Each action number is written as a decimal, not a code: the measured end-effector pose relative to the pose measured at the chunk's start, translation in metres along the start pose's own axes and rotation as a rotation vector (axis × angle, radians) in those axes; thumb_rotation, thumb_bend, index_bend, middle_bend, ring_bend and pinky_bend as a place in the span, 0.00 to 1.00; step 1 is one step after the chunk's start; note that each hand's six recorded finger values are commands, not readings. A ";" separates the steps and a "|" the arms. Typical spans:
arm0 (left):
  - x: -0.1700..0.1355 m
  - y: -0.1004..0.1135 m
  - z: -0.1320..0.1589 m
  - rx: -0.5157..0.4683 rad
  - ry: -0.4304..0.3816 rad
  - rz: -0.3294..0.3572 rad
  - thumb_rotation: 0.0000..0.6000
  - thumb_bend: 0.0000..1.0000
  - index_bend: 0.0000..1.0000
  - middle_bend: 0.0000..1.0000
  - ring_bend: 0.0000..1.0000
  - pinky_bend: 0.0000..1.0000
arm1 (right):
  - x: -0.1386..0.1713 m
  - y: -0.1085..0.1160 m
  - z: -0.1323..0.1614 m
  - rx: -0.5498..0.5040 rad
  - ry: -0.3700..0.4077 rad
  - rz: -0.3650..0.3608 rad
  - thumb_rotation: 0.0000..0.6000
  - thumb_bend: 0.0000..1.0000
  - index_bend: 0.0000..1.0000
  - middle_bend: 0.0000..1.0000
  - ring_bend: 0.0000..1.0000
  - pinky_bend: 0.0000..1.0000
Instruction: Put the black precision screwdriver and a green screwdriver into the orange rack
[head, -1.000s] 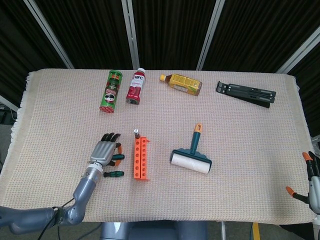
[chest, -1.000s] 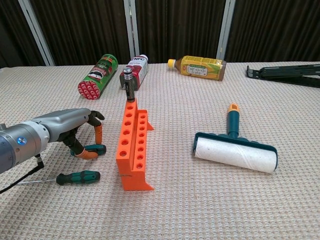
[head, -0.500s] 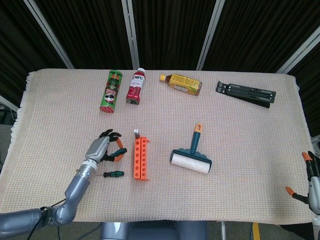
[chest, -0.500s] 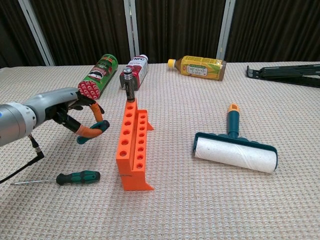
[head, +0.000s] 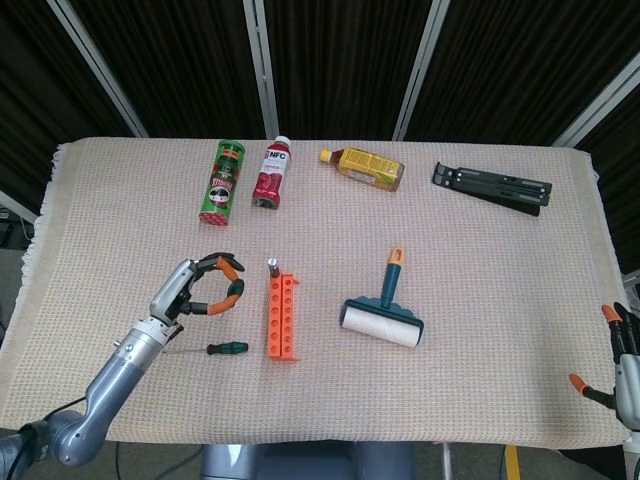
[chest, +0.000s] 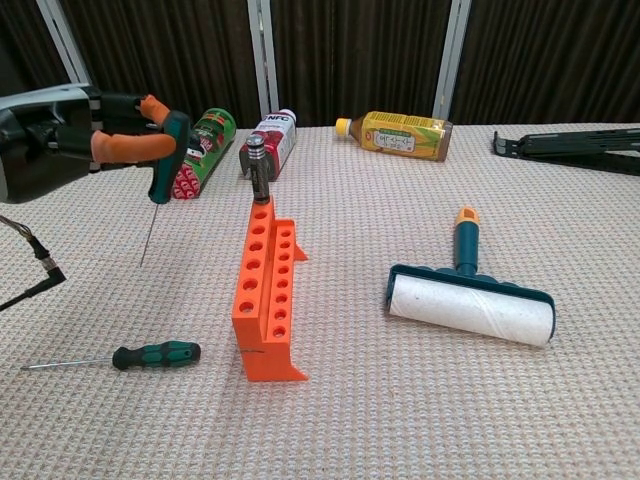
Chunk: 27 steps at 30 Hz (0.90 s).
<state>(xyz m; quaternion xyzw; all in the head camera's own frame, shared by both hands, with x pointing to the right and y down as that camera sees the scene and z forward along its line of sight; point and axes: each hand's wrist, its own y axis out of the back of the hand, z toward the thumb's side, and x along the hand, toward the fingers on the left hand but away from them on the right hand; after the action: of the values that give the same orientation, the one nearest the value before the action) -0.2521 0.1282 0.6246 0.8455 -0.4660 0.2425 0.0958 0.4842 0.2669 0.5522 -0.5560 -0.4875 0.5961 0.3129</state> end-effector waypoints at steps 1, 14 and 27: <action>-0.003 0.000 0.004 -0.010 -0.019 -0.014 1.00 0.50 0.65 0.36 0.15 0.22 | 0.000 0.000 0.000 0.000 0.000 -0.001 1.00 0.00 0.00 0.00 0.00 0.00; -0.020 -0.012 0.019 -0.171 -0.152 -0.113 1.00 0.50 0.67 0.43 0.19 0.29 | 0.002 0.001 -0.004 -0.006 -0.008 -0.004 1.00 0.00 0.00 0.00 0.00 0.00; 0.001 -0.044 0.011 -0.285 -0.163 -0.189 1.00 0.50 0.68 0.43 0.19 0.29 | 0.002 0.001 -0.008 -0.016 -0.015 -0.007 1.00 0.00 0.00 0.00 0.00 0.00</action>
<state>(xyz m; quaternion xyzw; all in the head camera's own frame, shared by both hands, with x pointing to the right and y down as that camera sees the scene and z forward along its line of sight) -0.2114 0.1480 0.6187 0.8802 -0.4203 0.0947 0.1991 0.4921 0.2705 0.5513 -0.5523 -0.4964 0.5954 0.3066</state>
